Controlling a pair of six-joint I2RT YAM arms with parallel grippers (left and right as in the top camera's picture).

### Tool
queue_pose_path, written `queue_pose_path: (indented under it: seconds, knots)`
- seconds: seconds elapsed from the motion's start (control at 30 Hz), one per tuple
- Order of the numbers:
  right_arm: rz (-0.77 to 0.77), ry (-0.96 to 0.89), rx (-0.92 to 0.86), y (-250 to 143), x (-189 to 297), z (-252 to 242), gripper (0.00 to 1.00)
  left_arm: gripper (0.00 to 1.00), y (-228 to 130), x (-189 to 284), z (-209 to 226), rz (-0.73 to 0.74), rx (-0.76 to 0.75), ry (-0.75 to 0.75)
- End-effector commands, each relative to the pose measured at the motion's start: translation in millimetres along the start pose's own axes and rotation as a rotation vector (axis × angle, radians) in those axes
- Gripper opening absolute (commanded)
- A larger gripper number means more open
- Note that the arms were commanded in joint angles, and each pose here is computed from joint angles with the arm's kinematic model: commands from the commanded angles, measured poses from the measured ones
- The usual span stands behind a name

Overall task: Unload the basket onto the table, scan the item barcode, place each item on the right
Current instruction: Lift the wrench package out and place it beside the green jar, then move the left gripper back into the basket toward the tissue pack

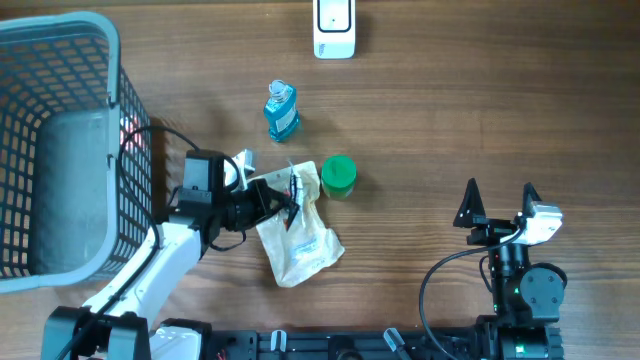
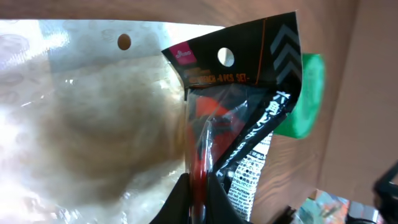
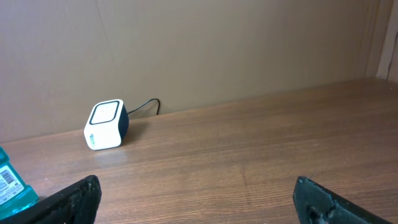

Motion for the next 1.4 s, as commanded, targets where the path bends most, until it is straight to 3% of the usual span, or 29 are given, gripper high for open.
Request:
queue_pose_path:
  seconds: [0.0, 0.1, 0.17, 0.2, 0.27, 0.43, 0.6, 0.77, 0.83, 0.93, 1.13, 1.37]
  knots:
    - [-0.003, 0.023, 0.018, 0.6, 0.4, 2.5, 1.0, 0.04, -5.0, -0.6, 11.1, -0.02, -0.003, 0.083]
    - [-0.003, 0.023, 0.017, 0.6, 0.4, 2.5, 1.0, 0.1, -4.2, -0.4, 14.2, -0.032, -0.003, 0.116]
    - [-0.003, 0.023, 0.017, 0.6, 0.4, 2.5, 1.0, 0.3, -3.2, -0.3, 14.6, -0.038, -0.006, 0.121]
    - [-0.003, 0.023, 0.017, 0.6, 0.4, 2.5, 1.0, 0.5, -2.3, -0.3, 14.1, -0.043, -0.009, 0.118]
    - [-0.003, 0.023, 0.018, 0.6, 0.4, 2.5, 1.0, 0.7, 0.5, -0.2, 12.8, -0.059, -0.008, 0.111]
    - [-0.003, 0.023, 0.018, 0.6, 0.4, 2.5, 1.0, 1.0, 11.8, 5.2, 0.8, -0.126, 0.013, 0.051]
    - [-0.003, 0.023, 0.018, 0.6, 0.4, 2.6, 1.0, 1.0, 26.5, 25.5, -22.6, -0.22, 0.005, -0.006]
    - [-0.003, 0.023, 0.017, 0.6, 0.4, 2.5, 1.0, 1.0, 45.5, 67.9, -68.9, -0.365, -0.102, -0.123]
    - [-0.003, 0.023, 0.018, 0.6, 0.4, 2.5, 1.0, 0.99, 58.1, 122.5, -119.0, -0.532, -0.192, -0.228]
    - [-0.003, 0.023, 0.017, 0.6, 0.4, 2.5, 1.0, 0.99, 63.0, 158.8, -147.2, -0.639, -0.233, -0.26]
    - [-0.003, 0.023, 0.017, 0.6, 0.4, 2.5, 1.0, 1.0, 78.5, 212.2, -175.8, -0.84, -0.231, -0.185]
    - [-0.003, 0.023, 0.018, 0.6, 0.4, 2.5, 1.0, 1.0, 107.0, 252.2, -133.5, -1.063, 0.04, 0.184]
Point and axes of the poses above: each gripper's point midway between its finger pads, its own x axis back along the fingers, its own z axis along the line the jaws close on, y = z × x, the point moved 8 cm from there along x, back along the fingers, and after that the axes turned 13 degrees about -x, right-handed, at the moved point
